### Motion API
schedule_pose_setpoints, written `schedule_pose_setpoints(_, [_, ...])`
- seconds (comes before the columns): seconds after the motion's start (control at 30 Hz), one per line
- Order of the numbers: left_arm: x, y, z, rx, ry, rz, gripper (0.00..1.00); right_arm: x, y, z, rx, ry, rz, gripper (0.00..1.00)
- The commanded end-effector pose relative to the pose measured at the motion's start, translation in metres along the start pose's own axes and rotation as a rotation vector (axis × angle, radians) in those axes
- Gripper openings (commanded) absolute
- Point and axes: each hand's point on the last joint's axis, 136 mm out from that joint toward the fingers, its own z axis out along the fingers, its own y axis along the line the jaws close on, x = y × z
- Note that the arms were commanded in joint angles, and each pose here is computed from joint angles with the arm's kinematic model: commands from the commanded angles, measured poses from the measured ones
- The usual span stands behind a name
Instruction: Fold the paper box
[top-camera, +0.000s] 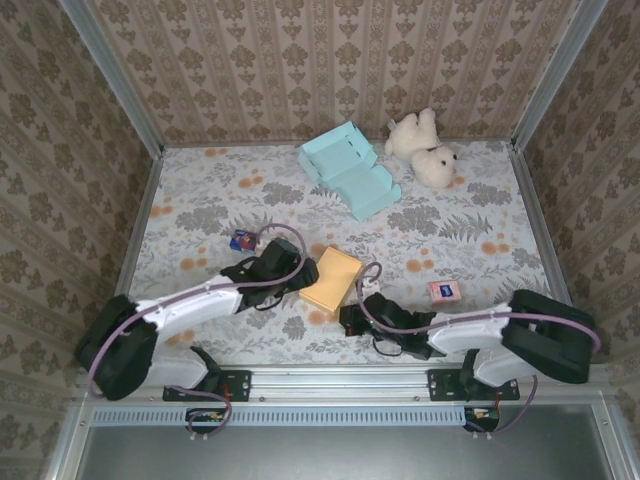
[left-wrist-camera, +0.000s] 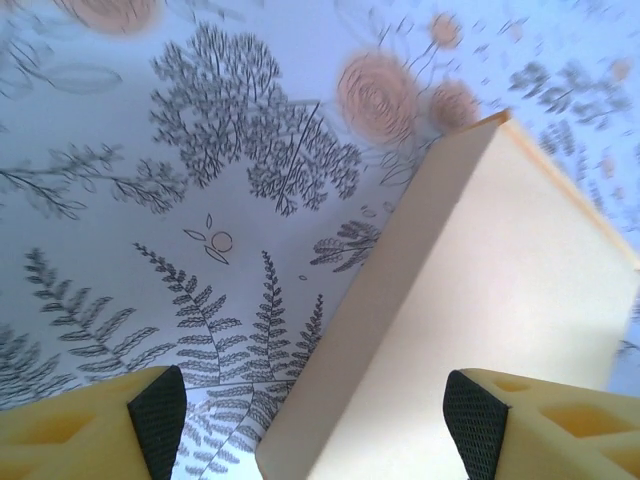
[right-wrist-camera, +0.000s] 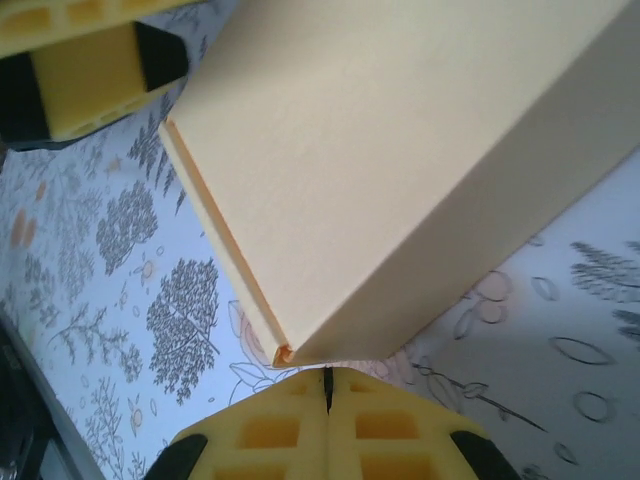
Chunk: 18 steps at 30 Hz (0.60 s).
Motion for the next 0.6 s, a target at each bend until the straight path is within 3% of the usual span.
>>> schedule_pose_setpoints(0.0, [0.002, 0.021, -0.022, -0.041, -0.038, 0.018, 0.79, -0.026, -0.023, -0.025, 0.175, -0.093, -0.067, 0.12])
schedule_pose_setpoints(0.07, [0.005, 0.027, -0.033, -0.032, -0.055, 0.005, 0.79, -0.042, -0.028, -0.044, 0.222, -0.141, -0.121, 0.21])
schedule_pose_setpoints(0.1, [0.009, 0.029, -0.038, -0.022, -0.061, 0.000, 0.79, -0.052, -0.030, -0.054, 0.246, -0.172, -0.150, 0.38])
schedule_pose_setpoints(0.13, [0.012, 0.030, -0.041, -0.013, -0.064, -0.002, 0.79, -0.061, -0.031, -0.062, 0.261, -0.200, -0.172, 0.50])
schedule_pose_setpoints(0.23, [0.021, 0.027, -0.048, 0.022, -0.077, -0.007, 0.79, -0.088, -0.034, -0.081, 0.286, -0.260, -0.208, 0.63])
schedule_pose_setpoints(0.37, [0.034, 0.011, -0.049, 0.066, -0.072, 0.010, 0.79, -0.120, -0.038, -0.078, 0.265, -0.260, -0.178, 0.65])
schedule_pose_setpoints(0.57, [0.053, -0.021, -0.036, 0.127, -0.023, 0.015, 0.79, -0.148, -0.029, -0.040, 0.172, -0.187, -0.209, 0.69])
